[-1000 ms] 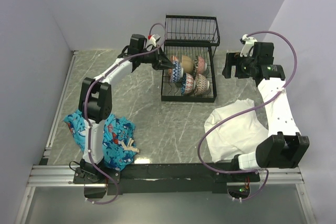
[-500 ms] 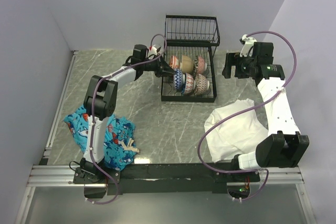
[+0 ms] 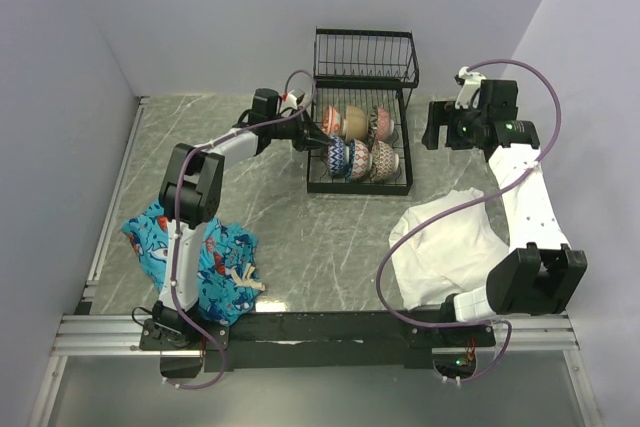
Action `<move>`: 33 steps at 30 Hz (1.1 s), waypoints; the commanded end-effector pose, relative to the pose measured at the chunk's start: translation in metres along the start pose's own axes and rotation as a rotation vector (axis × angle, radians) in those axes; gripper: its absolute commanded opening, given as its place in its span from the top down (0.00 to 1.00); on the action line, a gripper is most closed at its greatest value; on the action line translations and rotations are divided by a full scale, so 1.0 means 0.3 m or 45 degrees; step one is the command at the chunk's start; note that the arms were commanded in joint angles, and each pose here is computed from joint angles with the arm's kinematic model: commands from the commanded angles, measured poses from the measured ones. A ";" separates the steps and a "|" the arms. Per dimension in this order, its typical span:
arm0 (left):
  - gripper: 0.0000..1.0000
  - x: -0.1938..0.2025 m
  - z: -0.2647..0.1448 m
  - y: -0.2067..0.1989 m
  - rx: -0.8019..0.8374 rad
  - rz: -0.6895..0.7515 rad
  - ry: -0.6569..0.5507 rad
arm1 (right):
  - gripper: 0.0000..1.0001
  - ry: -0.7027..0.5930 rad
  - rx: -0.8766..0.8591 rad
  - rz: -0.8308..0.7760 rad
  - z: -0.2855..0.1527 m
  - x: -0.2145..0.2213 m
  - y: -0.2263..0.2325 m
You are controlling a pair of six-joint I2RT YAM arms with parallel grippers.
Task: Load the bowls into the dish rack
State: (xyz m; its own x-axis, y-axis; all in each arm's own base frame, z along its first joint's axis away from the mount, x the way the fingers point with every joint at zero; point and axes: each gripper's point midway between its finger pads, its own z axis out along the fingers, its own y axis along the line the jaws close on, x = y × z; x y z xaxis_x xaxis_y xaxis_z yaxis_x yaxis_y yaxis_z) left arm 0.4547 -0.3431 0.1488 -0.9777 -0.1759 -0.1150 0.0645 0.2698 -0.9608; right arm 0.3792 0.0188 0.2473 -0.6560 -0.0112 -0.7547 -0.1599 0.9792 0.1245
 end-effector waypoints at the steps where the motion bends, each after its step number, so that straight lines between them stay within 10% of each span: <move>1: 0.95 -0.021 -0.016 -0.005 -0.033 0.023 -0.061 | 0.01 -0.060 -0.004 -0.027 -0.006 -0.072 0.006; 16: 0.73 -0.019 -0.010 0.018 -0.078 0.003 -0.075 | 0.01 -0.049 -0.010 -0.028 -0.006 -0.054 0.012; 33: 0.55 -0.079 -0.180 -0.179 -0.062 0.398 -0.141 | 0.01 -0.093 -0.031 -0.042 -0.014 -0.101 0.022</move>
State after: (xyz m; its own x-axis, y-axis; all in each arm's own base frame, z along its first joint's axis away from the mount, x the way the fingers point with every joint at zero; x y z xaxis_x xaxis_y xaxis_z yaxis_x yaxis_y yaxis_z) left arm 0.4635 -0.3252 0.1424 -0.9583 -0.2097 -0.1941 0.1069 0.3668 -0.9241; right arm 0.3849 0.0207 0.2437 -0.6648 -0.0139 -0.7469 -0.1660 0.9776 0.1295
